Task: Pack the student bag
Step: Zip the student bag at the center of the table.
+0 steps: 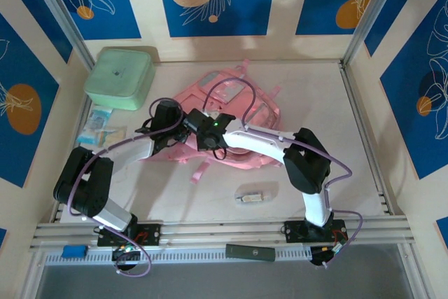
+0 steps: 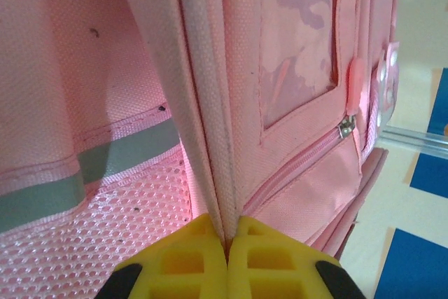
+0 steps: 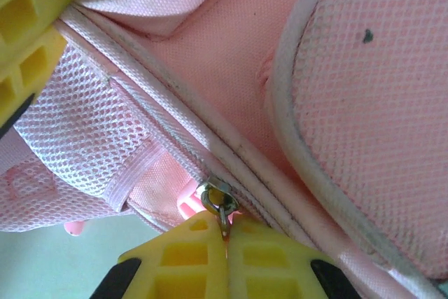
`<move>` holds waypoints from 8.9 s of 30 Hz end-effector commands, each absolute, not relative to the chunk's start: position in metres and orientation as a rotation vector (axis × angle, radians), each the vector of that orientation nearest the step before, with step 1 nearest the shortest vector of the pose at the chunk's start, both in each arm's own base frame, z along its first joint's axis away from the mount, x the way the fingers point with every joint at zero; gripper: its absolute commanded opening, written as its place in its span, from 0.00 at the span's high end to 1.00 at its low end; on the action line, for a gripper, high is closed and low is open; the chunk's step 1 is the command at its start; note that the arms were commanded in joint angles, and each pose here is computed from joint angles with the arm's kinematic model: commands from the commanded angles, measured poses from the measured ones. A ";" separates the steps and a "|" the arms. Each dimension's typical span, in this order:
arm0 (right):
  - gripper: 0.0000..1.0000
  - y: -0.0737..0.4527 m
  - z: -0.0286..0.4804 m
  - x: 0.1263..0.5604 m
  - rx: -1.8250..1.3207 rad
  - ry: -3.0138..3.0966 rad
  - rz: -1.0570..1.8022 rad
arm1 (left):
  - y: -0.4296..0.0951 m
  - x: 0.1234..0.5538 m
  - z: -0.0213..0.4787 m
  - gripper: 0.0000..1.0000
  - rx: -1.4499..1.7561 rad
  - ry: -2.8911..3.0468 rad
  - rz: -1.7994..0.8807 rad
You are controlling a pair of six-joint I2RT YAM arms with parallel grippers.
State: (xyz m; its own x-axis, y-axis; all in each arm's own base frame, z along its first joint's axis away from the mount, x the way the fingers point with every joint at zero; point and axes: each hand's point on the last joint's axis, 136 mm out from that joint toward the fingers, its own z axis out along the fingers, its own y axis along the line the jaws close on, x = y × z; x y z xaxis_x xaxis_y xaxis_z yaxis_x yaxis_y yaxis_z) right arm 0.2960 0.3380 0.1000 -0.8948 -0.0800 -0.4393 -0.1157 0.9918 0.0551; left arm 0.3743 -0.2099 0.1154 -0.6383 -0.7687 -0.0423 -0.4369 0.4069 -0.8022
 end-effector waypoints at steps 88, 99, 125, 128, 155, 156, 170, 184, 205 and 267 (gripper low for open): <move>1.00 0.276 0.084 0.254 -0.282 2.898 0.230 | -0.288 0.313 0.091 0.70 -1.107 2.327 -1.270; 1.00 0.281 0.084 0.252 -0.292 2.890 0.226 | -0.262 0.292 0.071 0.67 -1.265 2.273 -1.143; 1.00 0.216 0.094 0.240 -0.269 2.917 0.082 | -0.220 0.339 0.077 1.00 -1.016 2.380 -1.125; 1.00 0.175 0.093 0.245 -0.102 2.949 0.122 | -0.205 0.350 0.085 1.00 -0.968 2.363 -1.165; 1.00 0.264 0.112 0.262 -0.268 2.809 0.468 | -0.210 0.329 0.151 0.41 -0.791 2.352 -1.279; 1.00 0.267 0.112 0.262 -0.266 2.806 0.491 | -0.220 0.323 0.153 0.41 -0.797 2.356 -1.283; 1.00 0.267 0.116 0.260 -0.278 2.775 0.465 | -0.310 0.296 0.122 0.50 -0.985 2.345 -1.265; 1.00 0.268 0.117 0.256 -0.285 2.761 0.451 | -0.296 0.305 0.124 0.63 -1.166 2.237 -1.184; 1.00 0.247 0.128 0.252 -0.317 2.786 0.267 | -0.273 0.326 0.122 1.00 -1.051 2.242 -0.999; 0.64 0.214 0.139 0.274 -0.030 2.831 0.643 | -0.154 0.334 0.173 0.52 -0.430 2.430 -0.856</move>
